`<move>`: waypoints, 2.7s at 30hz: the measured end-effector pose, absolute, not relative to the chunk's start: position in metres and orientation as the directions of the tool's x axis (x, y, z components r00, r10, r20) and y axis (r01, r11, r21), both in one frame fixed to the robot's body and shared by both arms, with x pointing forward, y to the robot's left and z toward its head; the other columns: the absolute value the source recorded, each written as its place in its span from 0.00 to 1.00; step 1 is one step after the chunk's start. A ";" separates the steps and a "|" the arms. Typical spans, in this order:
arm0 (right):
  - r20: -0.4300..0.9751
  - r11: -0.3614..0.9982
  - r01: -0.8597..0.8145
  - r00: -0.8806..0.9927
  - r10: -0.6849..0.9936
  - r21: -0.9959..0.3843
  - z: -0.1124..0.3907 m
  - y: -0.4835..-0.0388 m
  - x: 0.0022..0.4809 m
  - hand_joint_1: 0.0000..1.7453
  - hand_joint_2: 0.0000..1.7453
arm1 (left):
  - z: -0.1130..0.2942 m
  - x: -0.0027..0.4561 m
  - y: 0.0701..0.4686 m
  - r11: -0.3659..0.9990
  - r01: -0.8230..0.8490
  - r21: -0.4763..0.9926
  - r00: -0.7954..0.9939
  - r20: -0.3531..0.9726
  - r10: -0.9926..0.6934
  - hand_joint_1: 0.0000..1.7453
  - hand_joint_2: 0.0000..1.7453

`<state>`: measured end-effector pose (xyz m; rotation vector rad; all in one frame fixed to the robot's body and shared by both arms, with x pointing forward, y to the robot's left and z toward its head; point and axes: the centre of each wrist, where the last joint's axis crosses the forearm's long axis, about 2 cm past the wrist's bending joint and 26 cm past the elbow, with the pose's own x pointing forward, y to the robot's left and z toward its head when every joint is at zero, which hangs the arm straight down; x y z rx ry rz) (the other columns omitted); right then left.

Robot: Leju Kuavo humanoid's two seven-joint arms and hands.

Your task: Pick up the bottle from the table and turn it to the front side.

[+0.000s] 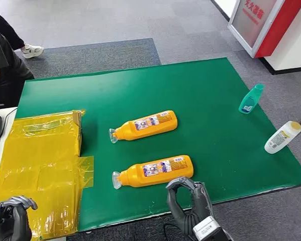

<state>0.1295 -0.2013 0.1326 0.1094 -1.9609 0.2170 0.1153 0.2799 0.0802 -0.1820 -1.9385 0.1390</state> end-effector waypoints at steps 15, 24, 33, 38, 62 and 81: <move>0.886 0.968 -0.216 -0.416 -0.206 0.124 0.078 -0.201 0.133 1.00 1.00 | 0.061 0.140 0.226 0.985 -0.019 -0.172 -0.344 0.926 0.155 1.00 1.00; 0.891 0.967 -0.230 -0.408 -0.198 0.110 0.074 -0.200 0.137 0.00 1.00 | 0.057 0.135 0.225 0.987 -0.008 -0.161 -0.323 0.934 0.150 0.23 1.00; 0.897 0.964 -0.249 -0.400 -0.186 0.089 0.071 -0.178 0.163 0.00 1.00 | 0.050 0.123 0.254 0.991 -0.017 -0.135 -0.301 0.946 0.123 0.00 1.00; 0.908 0.981 -0.190 -0.405 -0.111 0.035 0.070 -0.174 0.166 0.00 1.00 | 0.050 0.123 0.270 0.991 -0.067 -0.118 -0.308 0.947 0.093 0.00 1.00; 0.682 0.725 -0.017 -0.357 0.639 -0.689 0.086 -0.200 0.189 0.00 1.00 | 0.042 0.117 0.280 0.996 -0.016 -0.090 -0.257 0.963 0.083 0.00 1.00; 0.485 0.416 -0.282 -0.254 0.837 -0.865 0.092 -0.245 0.265 0.00 1.00 | 0.027 0.117 0.275 0.994 0.047 -0.097 -0.205 0.973 0.104 0.00 1.00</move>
